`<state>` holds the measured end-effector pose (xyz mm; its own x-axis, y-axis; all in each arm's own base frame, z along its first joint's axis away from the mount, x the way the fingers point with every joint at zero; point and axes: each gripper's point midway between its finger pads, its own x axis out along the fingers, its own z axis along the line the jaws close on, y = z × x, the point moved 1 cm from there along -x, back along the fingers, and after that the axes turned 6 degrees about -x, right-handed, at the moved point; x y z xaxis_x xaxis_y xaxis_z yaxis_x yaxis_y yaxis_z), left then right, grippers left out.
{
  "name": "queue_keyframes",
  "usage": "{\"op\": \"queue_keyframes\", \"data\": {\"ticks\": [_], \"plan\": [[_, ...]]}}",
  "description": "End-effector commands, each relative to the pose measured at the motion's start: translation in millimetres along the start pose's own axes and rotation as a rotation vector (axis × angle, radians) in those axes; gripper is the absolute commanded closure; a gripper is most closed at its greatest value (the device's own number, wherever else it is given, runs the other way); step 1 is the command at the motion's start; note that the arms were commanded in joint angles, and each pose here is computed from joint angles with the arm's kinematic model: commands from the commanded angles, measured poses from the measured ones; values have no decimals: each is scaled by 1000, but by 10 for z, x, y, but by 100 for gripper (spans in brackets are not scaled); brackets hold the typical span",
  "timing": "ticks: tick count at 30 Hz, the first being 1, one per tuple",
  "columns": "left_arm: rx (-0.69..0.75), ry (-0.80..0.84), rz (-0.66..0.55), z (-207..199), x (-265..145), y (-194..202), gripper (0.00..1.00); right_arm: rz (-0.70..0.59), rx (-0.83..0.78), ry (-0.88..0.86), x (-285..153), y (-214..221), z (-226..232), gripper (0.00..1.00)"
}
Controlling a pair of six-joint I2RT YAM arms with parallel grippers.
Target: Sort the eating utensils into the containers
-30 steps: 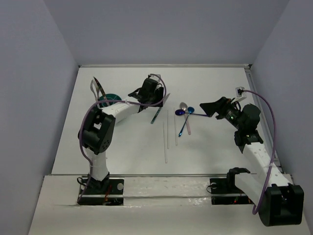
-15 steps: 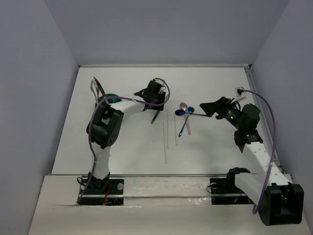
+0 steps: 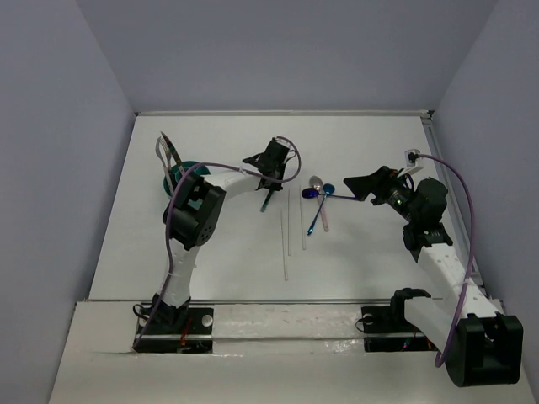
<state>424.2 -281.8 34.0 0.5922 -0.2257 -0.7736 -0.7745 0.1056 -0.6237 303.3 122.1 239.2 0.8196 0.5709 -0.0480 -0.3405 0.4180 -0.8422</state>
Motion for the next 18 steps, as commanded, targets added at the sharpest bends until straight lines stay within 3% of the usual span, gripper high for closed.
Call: {"op": "queue_keyframes", "data": {"ticks": [1,4,10,14,18], "plan": [[40,-88,4,64,42,28,86,-28,-32,-27,23,-89,54,3],[30,-134,-29,154,29,10,100,-26,-30,-26,27,-86,50,3],[-33,-110,-181,100,-346,-419,100,-23,-27,-31,30,-76,54,3],[-189,-96,-474,175,-1181,-1035,100,-26,-29,-35,28,-83,62,3],[-330,-168,-688,557,-1883,-1242,100,-35,-34,-35,18,-92,67,3]]}}
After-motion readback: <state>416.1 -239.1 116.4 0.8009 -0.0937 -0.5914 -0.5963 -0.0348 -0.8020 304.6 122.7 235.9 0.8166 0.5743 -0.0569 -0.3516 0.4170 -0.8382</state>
